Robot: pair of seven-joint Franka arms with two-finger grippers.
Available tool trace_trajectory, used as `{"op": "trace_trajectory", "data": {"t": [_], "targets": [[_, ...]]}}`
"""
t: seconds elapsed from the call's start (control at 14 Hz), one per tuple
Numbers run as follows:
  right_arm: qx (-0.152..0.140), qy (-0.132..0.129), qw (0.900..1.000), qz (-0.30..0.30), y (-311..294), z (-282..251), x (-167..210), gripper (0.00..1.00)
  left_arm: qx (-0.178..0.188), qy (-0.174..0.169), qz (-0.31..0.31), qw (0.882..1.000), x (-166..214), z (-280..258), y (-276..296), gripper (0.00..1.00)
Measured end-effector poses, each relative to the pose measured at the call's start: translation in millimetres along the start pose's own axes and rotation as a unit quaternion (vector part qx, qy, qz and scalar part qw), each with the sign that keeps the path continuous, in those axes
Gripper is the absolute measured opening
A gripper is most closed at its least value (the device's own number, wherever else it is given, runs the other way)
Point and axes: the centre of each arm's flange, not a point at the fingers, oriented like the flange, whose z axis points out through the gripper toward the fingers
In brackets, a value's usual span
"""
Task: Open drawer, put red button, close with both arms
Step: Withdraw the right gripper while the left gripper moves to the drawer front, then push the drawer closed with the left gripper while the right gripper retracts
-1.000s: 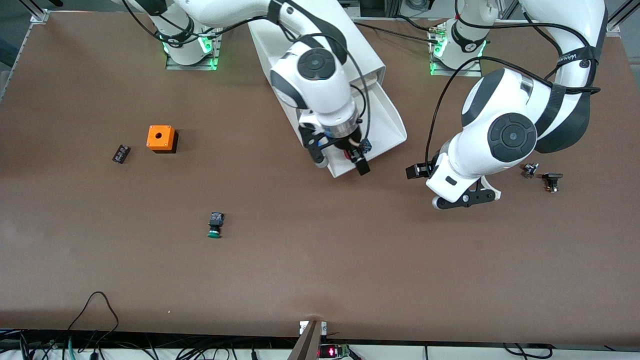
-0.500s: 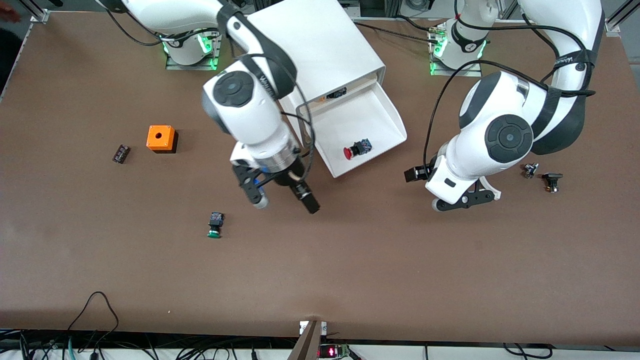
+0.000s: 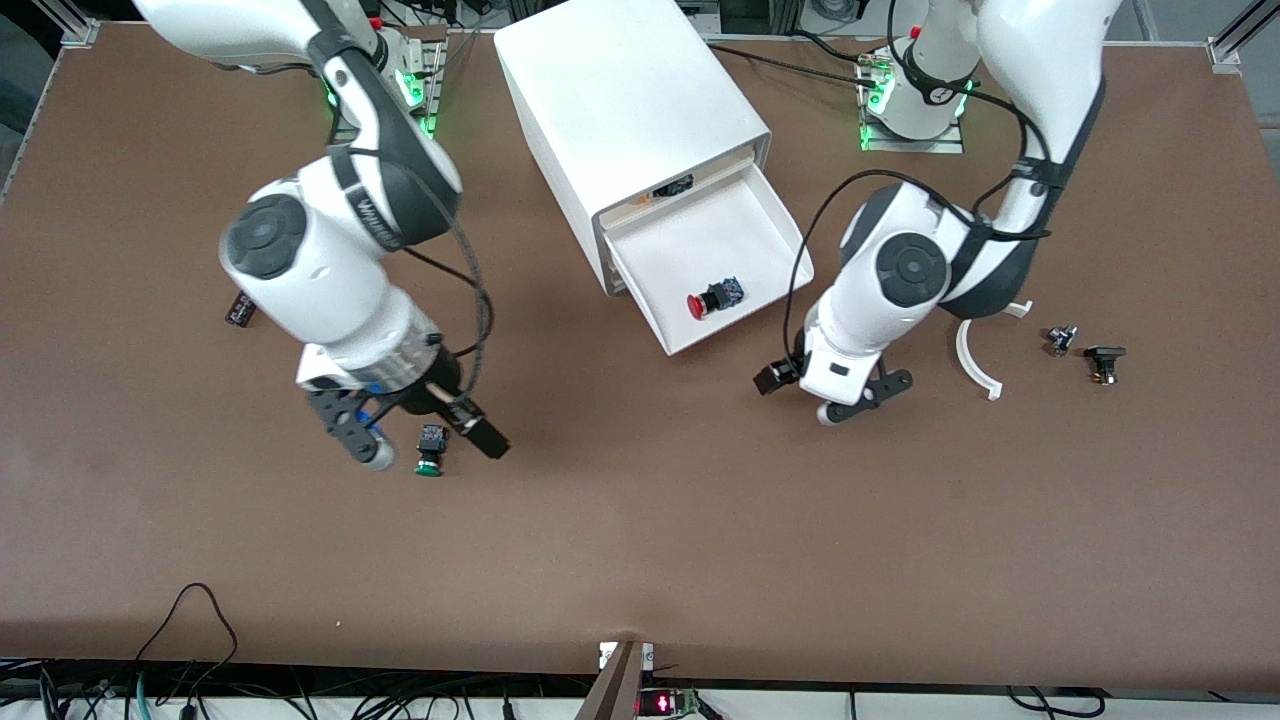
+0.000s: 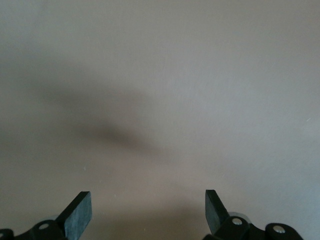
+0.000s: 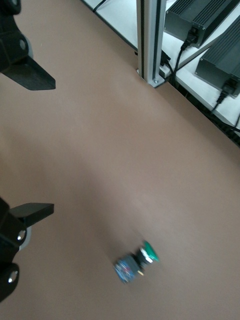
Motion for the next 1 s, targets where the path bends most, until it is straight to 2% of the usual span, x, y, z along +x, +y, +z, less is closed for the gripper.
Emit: {"op": "trace_trajectory", "data": {"t": [0.29,0.64,1.0], "targets": [[-0.034,-0.01,0.994,-0.101,70.8,-21.2,50.5,1.0,0.019,-0.016,0.002,1.0,-50.7,23.9,19.0,1.0],[-0.079,-0.031,0.97,-0.227,136.4,-60.0,74.8,1.0,0.043,-0.033,0.032,0.998,-111.7,45.1,37.1,1.0],[-0.114,-0.045,0.952,-0.282,174.7,-97.2,92.8,1.0,0.062,-0.061,0.057,0.995,-154.4,47.2,48.5,1.0]]}}
